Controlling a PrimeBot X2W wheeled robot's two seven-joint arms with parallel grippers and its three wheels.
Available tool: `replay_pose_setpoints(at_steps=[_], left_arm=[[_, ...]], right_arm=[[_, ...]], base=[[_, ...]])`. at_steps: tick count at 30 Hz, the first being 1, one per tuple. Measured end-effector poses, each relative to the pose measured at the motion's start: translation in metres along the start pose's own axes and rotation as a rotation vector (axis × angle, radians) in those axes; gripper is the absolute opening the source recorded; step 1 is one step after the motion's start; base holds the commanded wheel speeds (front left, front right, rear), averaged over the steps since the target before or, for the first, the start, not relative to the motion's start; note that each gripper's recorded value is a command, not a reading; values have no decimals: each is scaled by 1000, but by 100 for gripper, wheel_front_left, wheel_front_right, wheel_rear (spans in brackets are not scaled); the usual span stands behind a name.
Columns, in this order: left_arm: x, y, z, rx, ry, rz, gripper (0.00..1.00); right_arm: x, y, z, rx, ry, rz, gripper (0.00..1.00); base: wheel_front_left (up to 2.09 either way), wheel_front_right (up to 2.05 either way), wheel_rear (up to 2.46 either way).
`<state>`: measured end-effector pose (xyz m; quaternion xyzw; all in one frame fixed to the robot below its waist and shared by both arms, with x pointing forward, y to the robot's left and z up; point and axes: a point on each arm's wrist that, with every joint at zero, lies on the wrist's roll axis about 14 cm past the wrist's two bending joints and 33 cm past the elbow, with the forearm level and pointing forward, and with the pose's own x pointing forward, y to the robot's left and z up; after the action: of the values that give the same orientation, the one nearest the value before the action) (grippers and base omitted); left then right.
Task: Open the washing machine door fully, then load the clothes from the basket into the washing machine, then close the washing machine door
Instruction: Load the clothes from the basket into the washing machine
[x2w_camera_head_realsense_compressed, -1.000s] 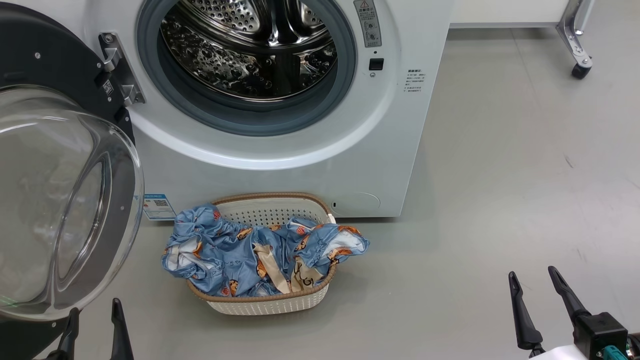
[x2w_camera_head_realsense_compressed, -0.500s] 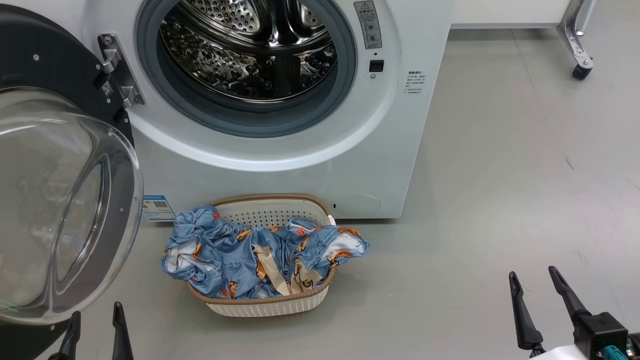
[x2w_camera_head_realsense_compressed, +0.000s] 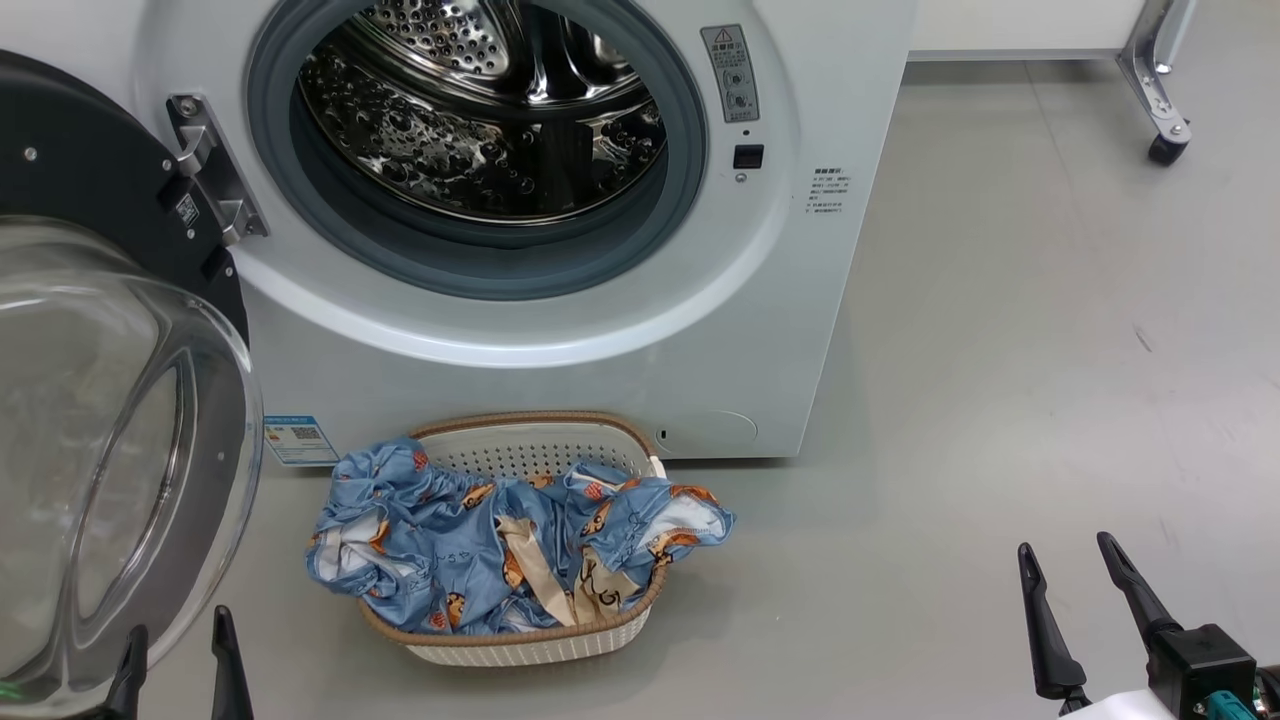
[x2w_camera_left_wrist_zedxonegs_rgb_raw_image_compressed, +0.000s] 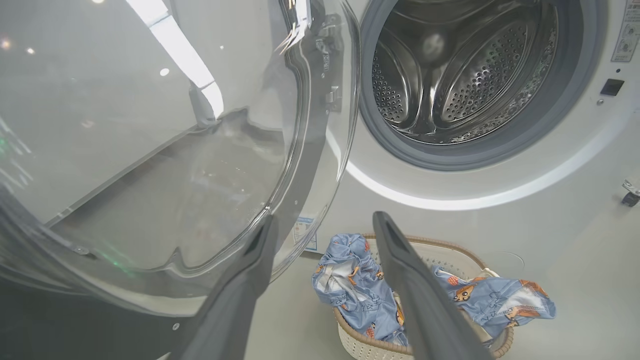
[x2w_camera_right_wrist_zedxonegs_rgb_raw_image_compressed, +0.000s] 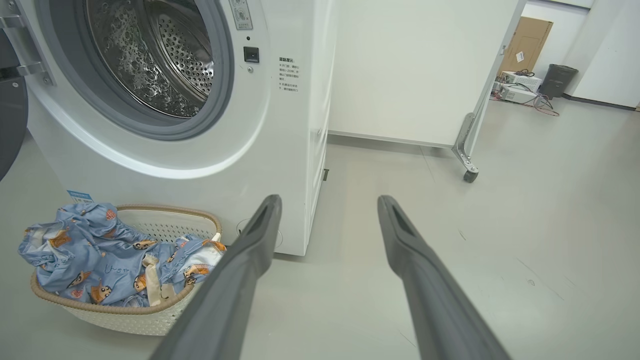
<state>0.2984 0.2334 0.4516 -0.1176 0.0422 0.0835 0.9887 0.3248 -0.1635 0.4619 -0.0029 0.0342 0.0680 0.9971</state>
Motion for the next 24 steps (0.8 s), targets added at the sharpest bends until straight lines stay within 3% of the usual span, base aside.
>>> replay_pose_setpoints(at_steps=[24], left_arm=[[17, 20, -19, -10, 63, 57, 100]], right_arm=[[9, 2, -3, 7, 12, 7, 100]], base=[[29, -29, 0]])
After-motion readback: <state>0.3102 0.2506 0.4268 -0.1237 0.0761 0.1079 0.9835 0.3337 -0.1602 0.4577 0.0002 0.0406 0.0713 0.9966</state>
